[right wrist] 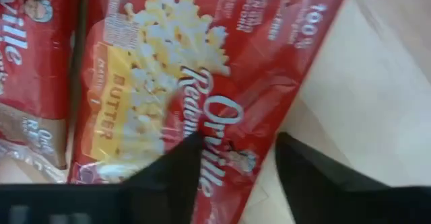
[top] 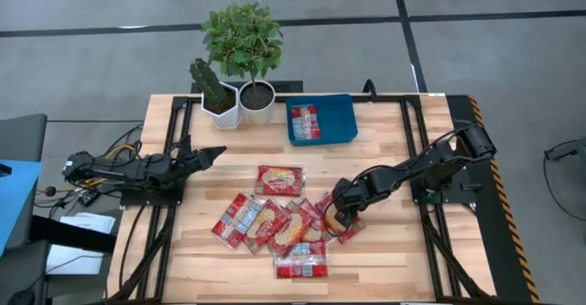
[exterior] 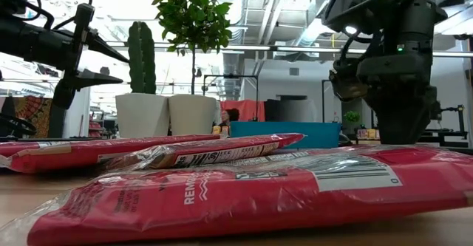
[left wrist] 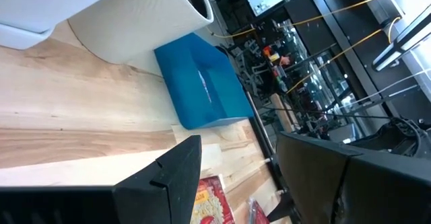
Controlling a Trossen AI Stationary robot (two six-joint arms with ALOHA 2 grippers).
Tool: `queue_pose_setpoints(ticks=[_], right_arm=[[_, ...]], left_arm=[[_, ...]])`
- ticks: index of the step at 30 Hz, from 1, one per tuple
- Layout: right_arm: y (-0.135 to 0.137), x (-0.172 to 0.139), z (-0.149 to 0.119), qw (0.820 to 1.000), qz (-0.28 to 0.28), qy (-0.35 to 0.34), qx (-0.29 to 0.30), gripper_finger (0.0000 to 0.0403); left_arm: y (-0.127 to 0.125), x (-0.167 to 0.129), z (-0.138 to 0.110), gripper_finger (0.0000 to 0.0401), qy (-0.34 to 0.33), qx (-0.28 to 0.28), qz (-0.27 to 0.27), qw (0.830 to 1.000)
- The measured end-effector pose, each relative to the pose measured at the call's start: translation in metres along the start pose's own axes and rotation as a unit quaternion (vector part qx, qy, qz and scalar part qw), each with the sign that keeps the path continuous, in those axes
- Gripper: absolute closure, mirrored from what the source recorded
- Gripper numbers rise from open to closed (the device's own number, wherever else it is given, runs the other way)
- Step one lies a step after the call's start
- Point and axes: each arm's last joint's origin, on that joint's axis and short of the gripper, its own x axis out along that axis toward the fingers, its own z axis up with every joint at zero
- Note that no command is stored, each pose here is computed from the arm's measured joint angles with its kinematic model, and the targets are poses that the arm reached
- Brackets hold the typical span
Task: Sort popcorn bags into baskets
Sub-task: Put the red popcorn bag into the blue container
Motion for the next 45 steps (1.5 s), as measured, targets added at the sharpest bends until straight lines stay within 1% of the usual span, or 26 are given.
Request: queue_pose_setpoints(ticks=[5,6,7,12,15,21,27,32,36,39,42,45], right_arm=[[0.001,0.0,0.0,1.0,0.006,0.0,-0.009,0.0359],[0.001,0.0,0.0,1.0,0.009,0.003,-0.009,0.0378],[0.001,0.0,0.0,1.0,0.009,0.004,-0.009,0.0386],[0.003,-0.005,0.002,1.0,0.006,0.008,-0.008,0.038],[0.001,-0.013,0.006,1.0,0.014,0.013,-0.018,0.0394],[-0.015,-0.045,0.02,0.999,0.03,-0.017,0.007,0.0397],[-0.041,-0.087,0.041,0.992,0.078,-0.085,0.052,0.0397],[-0.066,-0.13,0.068,0.978,0.095,-0.169,0.08,0.0398],[-0.089,-0.161,0.094,0.967,0.08,-0.223,0.096,0.0398],[-0.111,-0.177,0.11,0.962,0.037,-0.247,0.111,0.0398],[-0.135,-0.185,0.13,0.954,0.003,-0.269,0.134,0.0398],[-0.159,-0.185,0.144,0.948,-0.018,-0.273,0.164,0.0397]], left_arm=[[0.0,0.0,0.0,0.0218,0.0,0.007,0.0,1.0],[0.0,0.0,0.0,0.0218,0.0,0.008,0.0,1.0],[0.0,0.0,0.0,0.0218,0.0,0.008,0.0,1.0],[0.0,0.0,0.0,0.0218,-0.001,0.008,0.001,1.0],[0.0,0.0,0.0,0.0218,-0.001,0.008,0.001,1.0],[0.0,0.0,0.0,0.0218,-0.005,0.014,0.003,1.0],[0.0,0.0,0.0,0.0218,-0.008,0.02,0.005,1.0],[0.0,0.0,0.0,0.0218,-0.008,0.026,0.005,1.0],[0.0,0.0,0.0,0.0218,-0.008,0.026,0.005,1.0],[0.0,0.0,0.0,0.0218,-0.008,0.027,0.005,1.0],[0.0,0.0,0.0,0.0218,-0.008,0.027,0.005,1.0],[0.0,0.0,0.0,0.0218,-0.008,0.027,0.005,1.0]])
